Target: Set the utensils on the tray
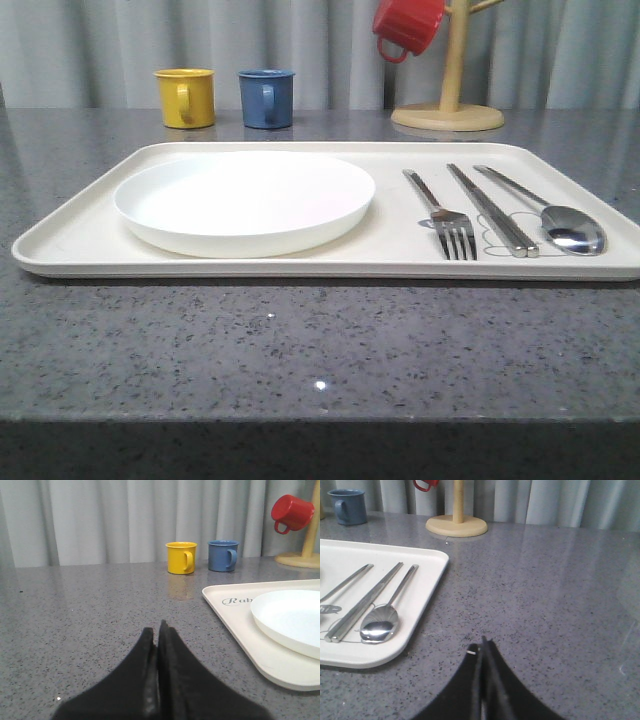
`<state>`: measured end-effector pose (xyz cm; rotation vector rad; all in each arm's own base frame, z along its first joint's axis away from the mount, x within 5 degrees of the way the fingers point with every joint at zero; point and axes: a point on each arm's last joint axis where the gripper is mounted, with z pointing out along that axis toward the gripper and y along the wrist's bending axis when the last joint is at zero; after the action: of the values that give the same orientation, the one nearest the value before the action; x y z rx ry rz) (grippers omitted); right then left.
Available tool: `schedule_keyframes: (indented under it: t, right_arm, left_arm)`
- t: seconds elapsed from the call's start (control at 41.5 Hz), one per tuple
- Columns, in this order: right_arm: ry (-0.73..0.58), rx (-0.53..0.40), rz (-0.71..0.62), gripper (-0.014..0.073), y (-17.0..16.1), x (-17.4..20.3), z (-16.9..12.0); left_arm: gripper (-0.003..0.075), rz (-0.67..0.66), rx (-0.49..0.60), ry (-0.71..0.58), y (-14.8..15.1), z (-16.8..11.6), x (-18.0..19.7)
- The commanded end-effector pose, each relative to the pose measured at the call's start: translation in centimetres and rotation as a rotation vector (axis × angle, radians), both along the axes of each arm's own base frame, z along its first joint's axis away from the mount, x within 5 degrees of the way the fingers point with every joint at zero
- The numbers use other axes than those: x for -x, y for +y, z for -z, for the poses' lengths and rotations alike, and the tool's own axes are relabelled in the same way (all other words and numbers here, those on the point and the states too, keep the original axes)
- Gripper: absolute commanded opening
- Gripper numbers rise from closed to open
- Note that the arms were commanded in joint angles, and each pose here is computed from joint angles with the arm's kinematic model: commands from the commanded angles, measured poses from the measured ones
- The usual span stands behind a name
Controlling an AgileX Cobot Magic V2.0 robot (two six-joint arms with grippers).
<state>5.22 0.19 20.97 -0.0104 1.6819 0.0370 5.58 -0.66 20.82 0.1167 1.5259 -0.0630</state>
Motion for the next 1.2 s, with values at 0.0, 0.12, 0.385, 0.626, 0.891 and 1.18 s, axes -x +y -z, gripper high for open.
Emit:
schedule_keyframes:
  t: [0.0, 0.12, 0.385, 0.626, 0.891, 1.18]
  right_arm:
    - [-0.168, -0.015, 0.026, -0.0068, -0.1, -0.1, -0.5]
    - [-0.187, -0.023, 0.039, -0.0068, -0.2, -0.3, 0.5]
    - [-0.209, -0.027, 0.04, -0.0068, -0.2, -0.3, 0.3]
    - [-0.205, -0.027, 0.04, -0.0068, -0.2, -0.3, 0.4]
    - [-0.204, -0.027, 0.04, -0.0068, -0.2, -0.3, 0.4]
    - [-0.204, -0.027, 0.04, -0.0068, -0.2, -0.3, 0.4]
  left_arm:
    - [-0.002, -0.008, 0.027, -0.082, 0.1, -0.2, 0.1]
    - [-0.002, -0.008, 0.026, -0.08, 0.1, -0.2, 0.1]
    - [-0.002, -0.008, 0.026, -0.079, 0.1, -0.2, 0.1]
    - [-0.002, -0.008, 0.026, -0.079, 0.1, -0.2, 0.1]
    - [-0.002, -0.008, 0.026, -0.079, 0.1, -0.2, 0.1]
    - [-0.002, -0.008, 0.026, -0.079, 0.1, -0.2, 0.1]
